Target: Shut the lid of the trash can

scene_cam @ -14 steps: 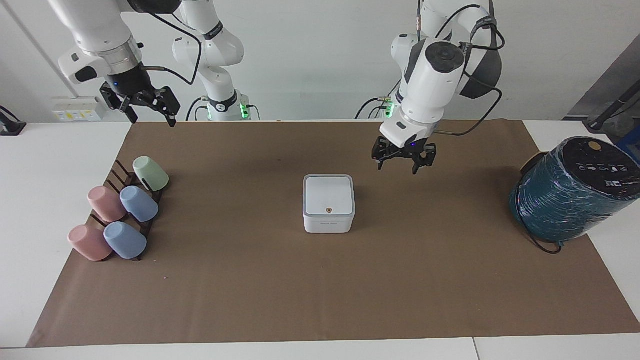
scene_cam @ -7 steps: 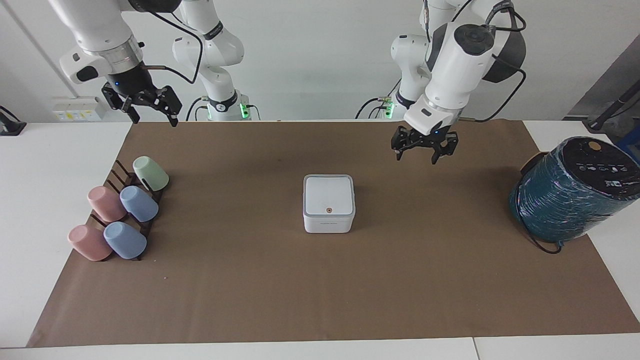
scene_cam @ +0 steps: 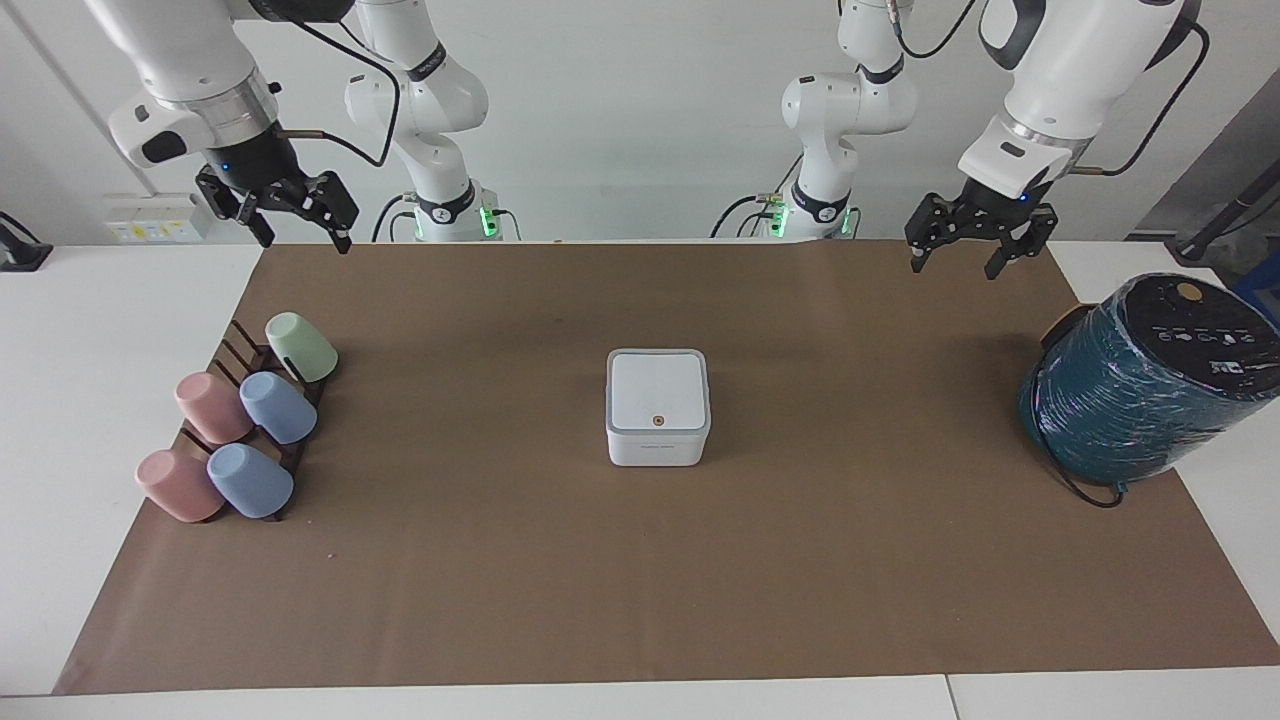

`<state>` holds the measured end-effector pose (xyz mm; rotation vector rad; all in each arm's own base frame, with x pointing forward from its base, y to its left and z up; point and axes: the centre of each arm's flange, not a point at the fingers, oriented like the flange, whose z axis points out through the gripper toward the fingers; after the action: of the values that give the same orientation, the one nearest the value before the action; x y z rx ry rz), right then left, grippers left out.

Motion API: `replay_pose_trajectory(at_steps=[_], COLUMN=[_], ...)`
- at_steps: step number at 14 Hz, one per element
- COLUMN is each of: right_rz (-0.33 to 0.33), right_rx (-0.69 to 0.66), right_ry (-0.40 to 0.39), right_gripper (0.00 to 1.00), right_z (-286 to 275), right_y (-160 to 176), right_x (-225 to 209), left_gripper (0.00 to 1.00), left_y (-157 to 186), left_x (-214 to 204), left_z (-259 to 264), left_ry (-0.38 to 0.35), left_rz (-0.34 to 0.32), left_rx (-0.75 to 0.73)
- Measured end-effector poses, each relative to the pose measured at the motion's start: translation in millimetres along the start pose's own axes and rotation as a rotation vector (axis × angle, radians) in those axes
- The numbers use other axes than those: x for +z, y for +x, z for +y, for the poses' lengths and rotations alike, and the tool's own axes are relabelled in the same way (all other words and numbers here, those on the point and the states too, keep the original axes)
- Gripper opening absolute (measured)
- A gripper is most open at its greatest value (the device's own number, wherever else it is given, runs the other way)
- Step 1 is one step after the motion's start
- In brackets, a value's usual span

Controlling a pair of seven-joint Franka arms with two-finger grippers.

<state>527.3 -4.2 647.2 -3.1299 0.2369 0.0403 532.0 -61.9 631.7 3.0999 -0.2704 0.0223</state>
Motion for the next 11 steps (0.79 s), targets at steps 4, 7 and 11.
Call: replay_pose_trajectory(at_steps=[4, 7, 11], right_rz=[0.0, 0.001, 0.0], right_rx=[0.0, 0.0, 0.0], right_ry=[-0.003, -0.004, -0.004], right_gripper=[1.0, 1.0, 1.0], right_z=[0.5, 0.6, 0.6], right_y=[0.1, 0.1, 0.1], right_x=[0.0, 0.0, 0.0], left_gripper=[1.0, 1.0, 1.0], left_y=[14.0, 19.9, 13.8], left_x=[-21.7, -24.8, -31.8], left_z=[-2.6, -8.5, -6.2], left_ry=[-0.006, -0.007, -0.007], left_rz=[-0.048, -0.056, -0.057], left_rx=[0.0, -0.009, -0.005])
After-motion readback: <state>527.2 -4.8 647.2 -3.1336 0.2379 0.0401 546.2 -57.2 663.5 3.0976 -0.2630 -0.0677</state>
